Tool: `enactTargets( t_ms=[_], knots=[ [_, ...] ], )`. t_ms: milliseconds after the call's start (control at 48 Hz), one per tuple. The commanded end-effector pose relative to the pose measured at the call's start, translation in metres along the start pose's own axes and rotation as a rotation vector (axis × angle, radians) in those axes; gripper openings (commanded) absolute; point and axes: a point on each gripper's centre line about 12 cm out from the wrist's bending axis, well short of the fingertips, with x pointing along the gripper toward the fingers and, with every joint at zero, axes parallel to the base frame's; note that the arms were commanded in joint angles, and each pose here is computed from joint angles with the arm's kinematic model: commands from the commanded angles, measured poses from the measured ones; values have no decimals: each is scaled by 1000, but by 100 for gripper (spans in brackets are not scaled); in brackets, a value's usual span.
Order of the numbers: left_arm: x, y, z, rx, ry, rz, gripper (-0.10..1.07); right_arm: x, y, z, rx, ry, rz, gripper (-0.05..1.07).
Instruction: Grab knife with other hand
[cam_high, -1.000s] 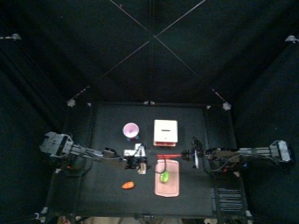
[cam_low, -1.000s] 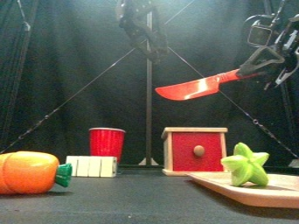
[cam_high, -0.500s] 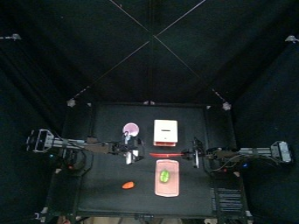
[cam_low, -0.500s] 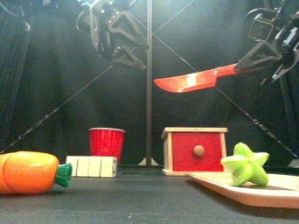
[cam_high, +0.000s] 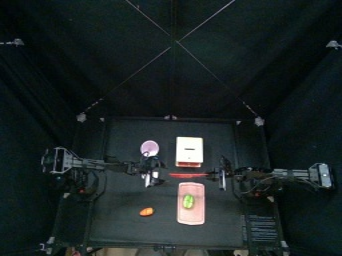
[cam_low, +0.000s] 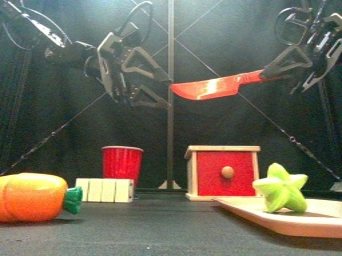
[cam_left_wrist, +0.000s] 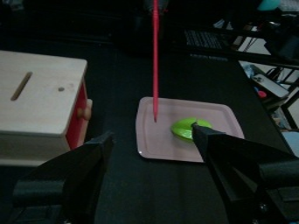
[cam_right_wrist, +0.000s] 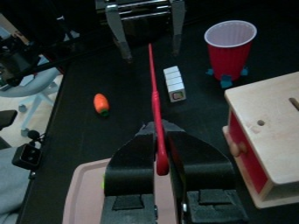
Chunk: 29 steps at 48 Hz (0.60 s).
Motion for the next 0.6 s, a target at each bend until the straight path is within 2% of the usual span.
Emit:
enactTargets(
  t_ms=[0, 250, 583],
  knots=[
    [7, 2, 3, -27, -23, 2, 103, 5, 1, 2, 19, -3, 17, 31],
    [20, -1, 1, -73, -100, -40, 102, 17, -1, -7, 42, 40, 36, 31],
    [22, -14, -7, -68, -84, -76, 95, 19, -1, -8, 39, 43, 40, 31]
  ],
)
